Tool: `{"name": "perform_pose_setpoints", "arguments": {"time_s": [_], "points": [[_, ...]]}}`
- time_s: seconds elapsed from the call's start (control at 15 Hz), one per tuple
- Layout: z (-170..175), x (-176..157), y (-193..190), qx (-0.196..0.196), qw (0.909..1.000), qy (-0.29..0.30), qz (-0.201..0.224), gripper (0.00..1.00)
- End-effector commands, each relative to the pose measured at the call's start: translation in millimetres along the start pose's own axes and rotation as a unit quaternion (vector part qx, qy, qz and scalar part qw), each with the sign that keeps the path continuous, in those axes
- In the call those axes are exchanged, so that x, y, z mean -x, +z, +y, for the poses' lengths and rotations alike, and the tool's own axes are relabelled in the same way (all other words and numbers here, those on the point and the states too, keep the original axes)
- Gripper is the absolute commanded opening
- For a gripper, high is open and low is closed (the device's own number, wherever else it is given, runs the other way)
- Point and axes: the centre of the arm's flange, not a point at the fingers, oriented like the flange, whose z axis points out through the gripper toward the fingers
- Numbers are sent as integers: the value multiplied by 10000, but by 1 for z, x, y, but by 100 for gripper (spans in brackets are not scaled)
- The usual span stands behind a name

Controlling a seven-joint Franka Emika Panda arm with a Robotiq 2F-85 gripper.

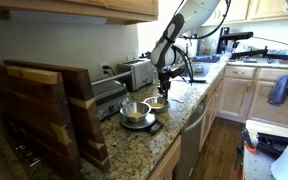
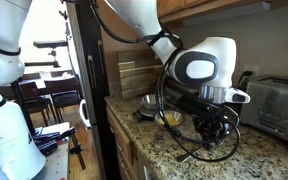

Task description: Use the spoon to transfer one spoon of contents from the left bowl to the right bowl

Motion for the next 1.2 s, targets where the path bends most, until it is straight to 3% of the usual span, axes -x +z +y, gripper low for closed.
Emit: {"name": "perform_pose_setpoints", "arguments": {"time_s": [0.0,0.33,0.93,1.13], "points": [[8,4,4,-217,9998,30,2,4],[7,8,-8,-301,9995,23,4,4],[-17,25,-102,-200,9966,-787,-152,4],[-33,25,-122,-13,9924,-1157,-416,4]]}}
